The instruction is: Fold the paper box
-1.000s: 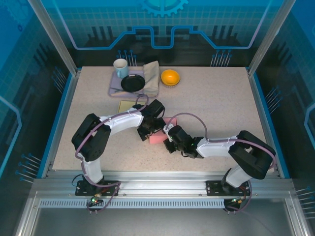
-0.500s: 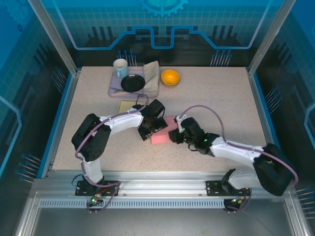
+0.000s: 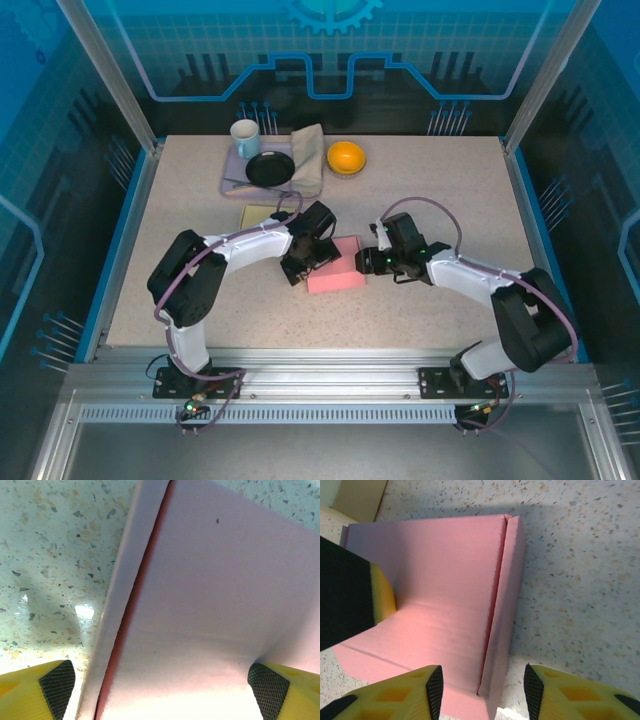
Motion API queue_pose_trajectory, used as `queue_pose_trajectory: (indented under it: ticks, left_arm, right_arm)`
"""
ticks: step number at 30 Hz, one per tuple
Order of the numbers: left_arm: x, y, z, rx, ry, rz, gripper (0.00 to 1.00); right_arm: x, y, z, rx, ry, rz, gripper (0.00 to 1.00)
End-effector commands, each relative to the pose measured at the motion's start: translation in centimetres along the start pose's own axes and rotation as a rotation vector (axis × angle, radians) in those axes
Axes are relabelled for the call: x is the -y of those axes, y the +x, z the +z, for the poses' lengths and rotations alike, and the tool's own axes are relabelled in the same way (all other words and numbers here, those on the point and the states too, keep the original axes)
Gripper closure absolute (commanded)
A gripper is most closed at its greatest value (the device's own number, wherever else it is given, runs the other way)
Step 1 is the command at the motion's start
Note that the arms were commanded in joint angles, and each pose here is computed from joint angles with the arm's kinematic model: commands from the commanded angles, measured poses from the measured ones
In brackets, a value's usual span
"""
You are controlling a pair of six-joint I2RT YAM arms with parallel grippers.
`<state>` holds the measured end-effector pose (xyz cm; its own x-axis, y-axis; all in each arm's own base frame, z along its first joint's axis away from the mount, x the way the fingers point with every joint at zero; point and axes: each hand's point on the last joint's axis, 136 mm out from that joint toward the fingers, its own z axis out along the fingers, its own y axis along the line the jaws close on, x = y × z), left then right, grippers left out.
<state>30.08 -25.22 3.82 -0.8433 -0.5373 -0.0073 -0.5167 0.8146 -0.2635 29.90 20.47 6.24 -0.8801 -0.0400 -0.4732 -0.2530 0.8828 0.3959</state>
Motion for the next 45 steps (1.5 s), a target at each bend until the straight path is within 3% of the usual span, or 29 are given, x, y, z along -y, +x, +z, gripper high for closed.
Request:
queue_pose_trajectory:
  ticks: [1, 5, 11, 17, 23, 30, 36, 45]
  left_arm:
    - [-3.7, 1.3, 1.9, -0.058, -0.168, 0.031, 0.05]
    - [-2.9, 1.0, 1.8, -0.056, -0.162, 0.044, 0.05]
    - [-2.7, 1.7, 1.1, -0.089, -0.153, 0.001, 0.01]
    - [-3.3, 2.1, 0.0, -0.090, -0.146, -0.020, 0.01]
    - [-2.3, 4.0, 0.6, -0.172, -0.019, -0.093, 0.01]
    - [-1.8, 4.0, 0.2, -0.159, 0.010, -0.132, 0.01]
    - [-3.3, 3.3, -1.9, -0.096, -0.045, -0.120, 0.01]
    - [-2.4, 4.4, -3.1, -0.067, 0.089, -0.127, 0.01]
  right_arm:
    - [-0.2, -0.3, 1.1, -0.032, -0.006, 0.018, 0.52]
    - [0.2, 0.3, 2.1, -0.052, 0.015, 0.028, 0.53]
    - [-0.2, 1.3, 2.4, -0.065, 0.050, 0.058, 0.65]
    - [0.4, 2.1, 1.9, -0.046, 0.105, 0.111, 0.68]
    - [0.0, 2.6, 1.3, -0.047, 0.108, 0.115, 0.68]
    - [-0.3, 2.7, 0.9, -0.044, 0.116, 0.126, 0.68]
    - [-0.1, 2.8, 0.5, -0.033, 0.138, 0.150, 0.68]
    - [-0.3, 2.7, 0.1, -0.021, 0.137, 0.156, 0.68]
